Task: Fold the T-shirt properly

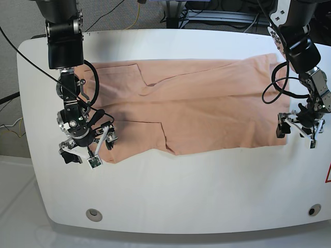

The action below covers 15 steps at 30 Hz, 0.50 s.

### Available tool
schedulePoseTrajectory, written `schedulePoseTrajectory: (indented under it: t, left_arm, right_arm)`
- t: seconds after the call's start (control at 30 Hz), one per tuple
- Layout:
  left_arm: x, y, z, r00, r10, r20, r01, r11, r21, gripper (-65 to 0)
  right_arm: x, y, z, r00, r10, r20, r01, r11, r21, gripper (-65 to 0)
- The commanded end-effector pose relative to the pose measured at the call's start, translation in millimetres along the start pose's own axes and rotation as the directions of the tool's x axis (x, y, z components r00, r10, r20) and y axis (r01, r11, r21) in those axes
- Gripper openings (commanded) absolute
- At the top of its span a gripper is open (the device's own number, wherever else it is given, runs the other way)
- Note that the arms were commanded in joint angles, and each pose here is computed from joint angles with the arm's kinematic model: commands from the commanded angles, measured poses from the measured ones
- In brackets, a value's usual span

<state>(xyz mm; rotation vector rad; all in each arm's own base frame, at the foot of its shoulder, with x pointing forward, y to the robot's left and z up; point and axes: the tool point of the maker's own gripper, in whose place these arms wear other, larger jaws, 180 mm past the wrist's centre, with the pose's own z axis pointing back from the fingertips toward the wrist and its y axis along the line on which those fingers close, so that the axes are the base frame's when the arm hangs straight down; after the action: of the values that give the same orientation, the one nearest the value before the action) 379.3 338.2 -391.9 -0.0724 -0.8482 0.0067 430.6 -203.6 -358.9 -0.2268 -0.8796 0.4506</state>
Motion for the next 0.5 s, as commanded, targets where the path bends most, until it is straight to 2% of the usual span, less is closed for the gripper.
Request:
schedulePoseTrajectory:
  t: [0.0, 0.27, 0.47]
  left_arm:
    - [9.8, 6.3, 2.7, 0.999, 0.008, 0.034, -0.008, 1.000, 0.002, -8.7]
    - [-6.5, 2.8, -3.7, 0.999, 0.043, 0.001, -0.043, 0.999, -0.023, -8.6]
    - [-11.3, -3.9, -10.8, 0.997, 0.079, 0.020, -0.078, 0.996, -0.046, -8.4]
  right_arm:
    - [21.2, -16.4, 3.9, 0.998, 0.004, 0.056, -0.002, 0.999, -0.036, 0.0]
    - [20.9, -17.2, 4.0, 0.998, 0.006, 0.055, -0.004, 0.999, -0.038, 0.0]
    - [20.5, -13.0, 3.9, 0.998, 0.024, 0.053, -0.023, 1.000, -0.016, 0.0]
